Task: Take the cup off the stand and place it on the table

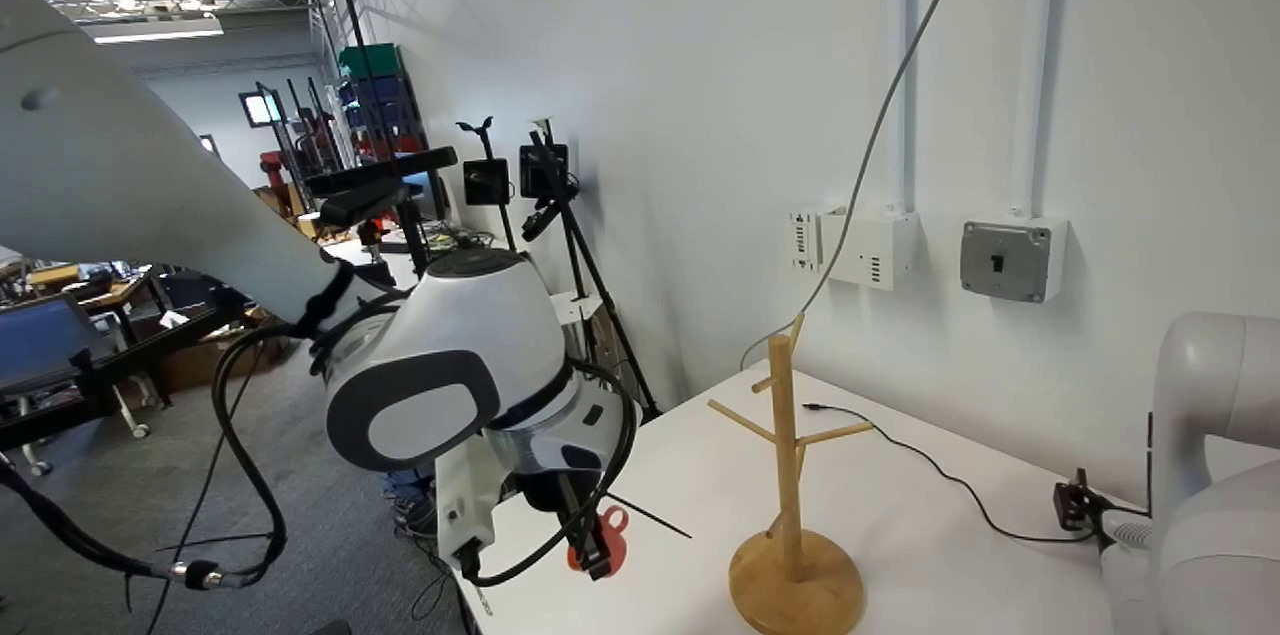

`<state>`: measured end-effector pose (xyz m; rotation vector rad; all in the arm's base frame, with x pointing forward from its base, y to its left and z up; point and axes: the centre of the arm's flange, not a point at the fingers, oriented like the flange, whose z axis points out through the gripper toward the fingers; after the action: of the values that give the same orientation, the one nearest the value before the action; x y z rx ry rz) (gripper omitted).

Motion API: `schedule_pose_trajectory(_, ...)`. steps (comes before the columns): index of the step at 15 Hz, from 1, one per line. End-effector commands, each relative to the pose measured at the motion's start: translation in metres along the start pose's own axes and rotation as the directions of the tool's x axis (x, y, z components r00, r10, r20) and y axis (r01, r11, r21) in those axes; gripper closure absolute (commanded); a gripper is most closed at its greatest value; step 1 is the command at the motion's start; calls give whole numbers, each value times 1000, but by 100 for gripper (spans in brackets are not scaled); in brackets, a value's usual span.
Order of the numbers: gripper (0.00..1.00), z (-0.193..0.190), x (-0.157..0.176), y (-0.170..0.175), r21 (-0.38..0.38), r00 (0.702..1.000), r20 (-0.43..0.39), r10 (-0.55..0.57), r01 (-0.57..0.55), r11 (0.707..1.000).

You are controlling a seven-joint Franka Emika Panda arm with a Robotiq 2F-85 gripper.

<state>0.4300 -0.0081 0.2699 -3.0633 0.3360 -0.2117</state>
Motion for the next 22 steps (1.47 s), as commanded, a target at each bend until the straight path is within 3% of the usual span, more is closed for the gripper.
schedule_pose_trajectory(1,98,21,24,-13,-11,999,-5,40,-40,999)
schedule_pose_trajectory(12,98,89,40,-32,-29,984,95,154,-152,988)
schedule_pose_trajectory(14,98,94,44,-36,-20,973,132,189,-188,982)
schedule_pose_trajectory(15,93,85,31,-29,-30,982,116,149,-146,989)
schedule_pose_trajectory(22,98,101,38,-35,-21,973,138,184,-183,983)
